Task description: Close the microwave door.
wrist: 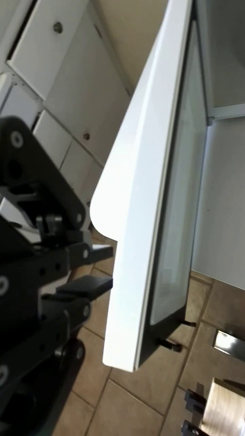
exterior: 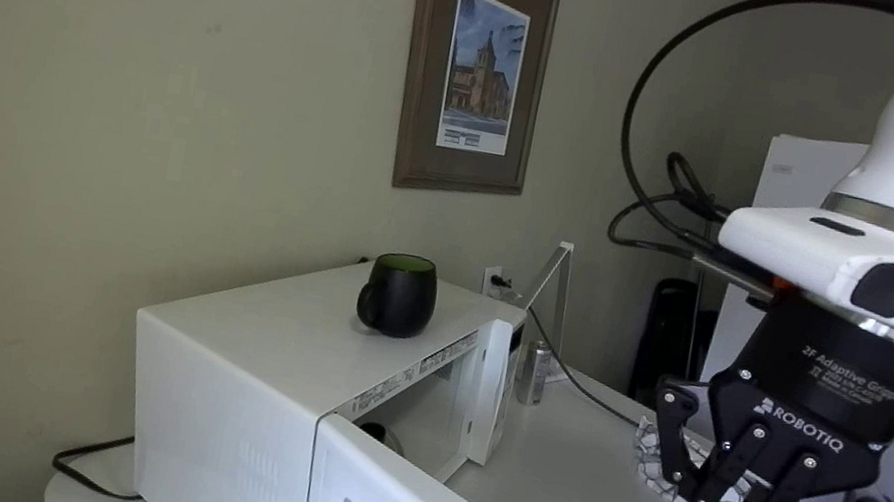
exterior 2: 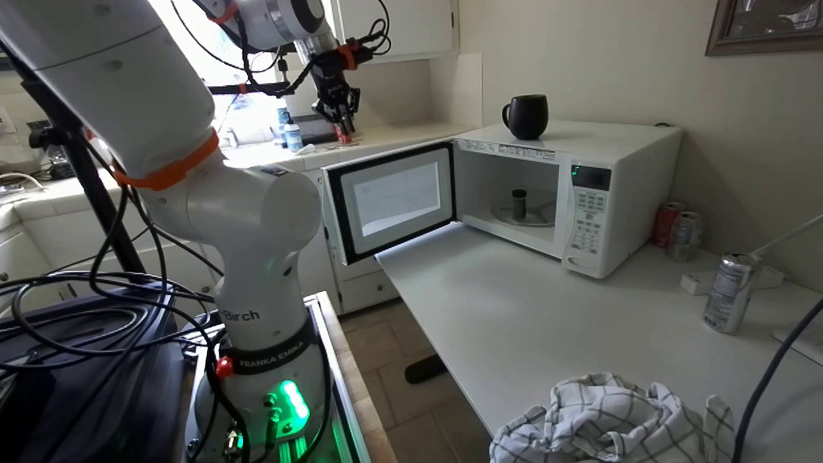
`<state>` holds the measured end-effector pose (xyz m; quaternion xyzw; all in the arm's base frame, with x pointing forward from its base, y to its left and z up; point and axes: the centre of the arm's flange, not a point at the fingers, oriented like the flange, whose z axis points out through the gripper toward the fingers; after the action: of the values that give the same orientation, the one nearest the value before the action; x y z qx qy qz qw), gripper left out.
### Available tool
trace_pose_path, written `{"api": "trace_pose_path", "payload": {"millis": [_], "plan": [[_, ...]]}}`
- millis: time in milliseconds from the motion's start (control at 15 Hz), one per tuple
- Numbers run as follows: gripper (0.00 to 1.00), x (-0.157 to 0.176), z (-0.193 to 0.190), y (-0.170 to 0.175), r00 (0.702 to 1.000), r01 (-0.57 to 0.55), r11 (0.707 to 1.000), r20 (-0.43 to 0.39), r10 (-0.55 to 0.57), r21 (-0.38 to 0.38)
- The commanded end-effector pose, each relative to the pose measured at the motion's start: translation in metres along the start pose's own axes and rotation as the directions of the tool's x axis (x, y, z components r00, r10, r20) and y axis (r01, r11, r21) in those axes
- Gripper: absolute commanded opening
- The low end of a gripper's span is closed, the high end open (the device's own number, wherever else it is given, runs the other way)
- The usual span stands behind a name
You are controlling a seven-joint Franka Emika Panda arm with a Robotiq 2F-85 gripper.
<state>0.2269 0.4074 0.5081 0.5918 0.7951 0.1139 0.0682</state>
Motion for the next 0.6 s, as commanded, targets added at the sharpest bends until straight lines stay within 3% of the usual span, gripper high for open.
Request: {"api": "trace_pose_path", "payload": {"millis": [0,67,133,400,533], "plan": [[0.00,0.003,0.002,0.004,0.999,0.036,0.999,-0.036,-0.036,-0.010],[0.05,0.004,0.004,0.006,0.998,0.044,0.999,-0.046,-0.044,-0.013],[0.01,0.003,0.005,0.007,0.998,0.040,0.999,-0.044,-0.041,-0.011],[0.00,0.003,0.004,0.007,0.998,0.040,0.999,-0.045,-0.040,-0.013],[0.00,0.004,0.015,0.016,0.997,0.051,0.998,-0.066,-0.048,0.045]]}}
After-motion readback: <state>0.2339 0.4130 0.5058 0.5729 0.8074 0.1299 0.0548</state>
